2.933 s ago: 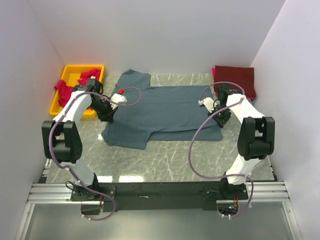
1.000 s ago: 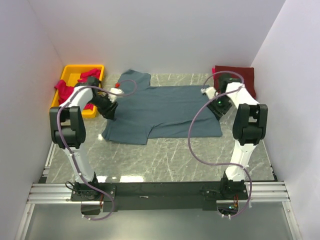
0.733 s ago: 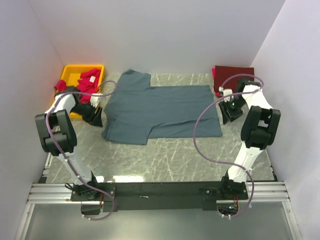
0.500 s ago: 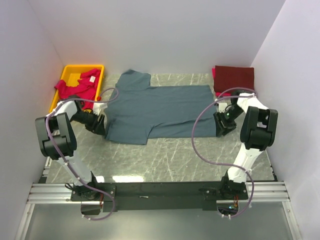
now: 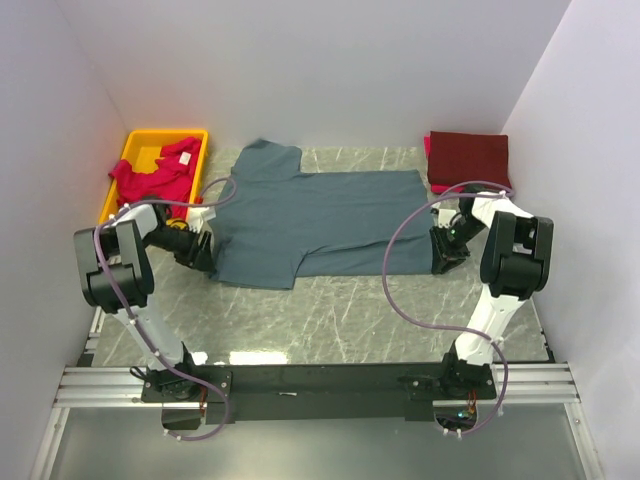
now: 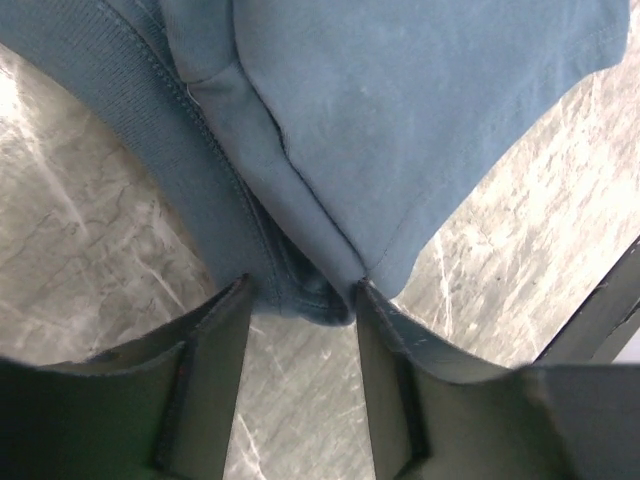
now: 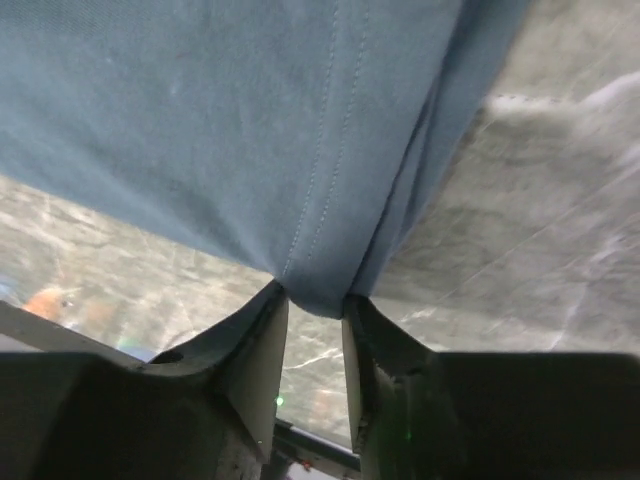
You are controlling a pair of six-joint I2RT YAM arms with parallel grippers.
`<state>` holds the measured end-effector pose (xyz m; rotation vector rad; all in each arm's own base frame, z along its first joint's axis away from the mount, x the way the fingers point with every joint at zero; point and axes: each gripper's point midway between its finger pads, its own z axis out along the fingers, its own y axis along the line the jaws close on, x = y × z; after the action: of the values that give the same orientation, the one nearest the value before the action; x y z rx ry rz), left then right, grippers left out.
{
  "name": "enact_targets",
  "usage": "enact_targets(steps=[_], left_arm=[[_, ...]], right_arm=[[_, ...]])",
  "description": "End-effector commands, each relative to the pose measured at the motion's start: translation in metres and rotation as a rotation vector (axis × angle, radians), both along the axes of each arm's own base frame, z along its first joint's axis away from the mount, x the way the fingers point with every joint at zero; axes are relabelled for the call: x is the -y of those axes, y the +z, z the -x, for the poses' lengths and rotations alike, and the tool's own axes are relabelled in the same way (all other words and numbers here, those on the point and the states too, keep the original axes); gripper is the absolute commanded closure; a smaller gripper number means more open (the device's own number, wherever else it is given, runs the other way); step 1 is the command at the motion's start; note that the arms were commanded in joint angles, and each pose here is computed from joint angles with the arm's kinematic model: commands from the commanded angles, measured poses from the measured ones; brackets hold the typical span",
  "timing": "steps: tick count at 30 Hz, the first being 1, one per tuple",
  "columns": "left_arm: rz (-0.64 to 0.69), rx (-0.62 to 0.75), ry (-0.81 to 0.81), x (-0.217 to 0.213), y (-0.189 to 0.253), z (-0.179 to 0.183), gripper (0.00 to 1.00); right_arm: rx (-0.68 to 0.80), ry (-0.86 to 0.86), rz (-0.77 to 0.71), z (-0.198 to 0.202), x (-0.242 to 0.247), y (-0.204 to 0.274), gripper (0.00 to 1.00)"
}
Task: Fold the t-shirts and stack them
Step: Fold the tshirt
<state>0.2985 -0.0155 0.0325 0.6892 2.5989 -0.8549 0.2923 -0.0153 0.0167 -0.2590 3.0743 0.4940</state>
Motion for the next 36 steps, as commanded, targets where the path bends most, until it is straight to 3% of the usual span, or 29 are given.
enact_targets(steps=[1, 4, 5, 9, 12, 13, 14, 15, 16, 19, 26, 31, 36], left_arm=[[0.020, -0.021, 0.013, 0.003, -0.006, 0.000, 0.52], [-0.001, -0.045, 0.027, 0.000, -0.010, 0.002, 0.79], [-0.004, -0.053, 0.026, -0.001, -0.011, 0.004, 0.83], [-0.028, -0.057, 0.025, -0.003, -0.008, 0.011, 0.98], [-0.036, -0.039, 0.021, -0.004, -0.001, 0.014, 0.99], [-0.029, -0.017, 0.010, -0.004, 0.004, 0.013, 0.92], [-0.016, 0.007, 0.003, -0.003, 0.012, 0.012, 0.84], [-0.009, 0.051, -0.006, -0.001, 0.026, 0.013, 0.77], [-0.003, 0.087, -0.027, 0.001, 0.036, 0.013, 0.64], [-0.004, 0.239, -0.157, 0.008, 0.064, 0.022, 0.48], [-0.035, 0.355, -0.368, 0.028, 0.057, 0.061, 0.44], [-0.073, 0.488, -0.483, 0.035, 0.033, 0.071, 0.42], [-0.165, 0.751, -0.592, 0.037, 0.029, 0.062, 0.41]], right_arm=[[0.016, -0.033, 0.022, -0.009, 0.006, -0.006, 0.72], [0.001, -0.044, 0.022, -0.005, 0.011, -0.007, 0.92], [0.003, -0.045, 0.032, -0.005, 0.013, -0.007, 0.99], [0.004, -0.039, 0.038, 0.000, 0.017, -0.007, 1.00], [0.005, -0.027, 0.044, 0.005, 0.019, -0.006, 1.00], [0.004, -0.021, 0.042, 0.005, 0.019, -0.004, 1.00], [-0.007, -0.019, 0.033, 0.008, 0.018, 0.000, 0.92], [0.021, -0.008, 0.025, 0.005, 0.016, 0.009, 0.73], [0.038, -0.007, 0.022, 0.005, 0.015, 0.016, 0.66], [0.127, 0.005, -0.017, -0.001, 0.006, 0.048, 0.57], [0.309, 0.080, -0.232, -0.005, -0.076, 0.112, 0.57], [0.279, 0.190, -0.372, 0.002, -0.176, 0.108, 0.57], [0.214, 0.169, -0.486, 0.006, -0.250, 0.091, 0.52]])
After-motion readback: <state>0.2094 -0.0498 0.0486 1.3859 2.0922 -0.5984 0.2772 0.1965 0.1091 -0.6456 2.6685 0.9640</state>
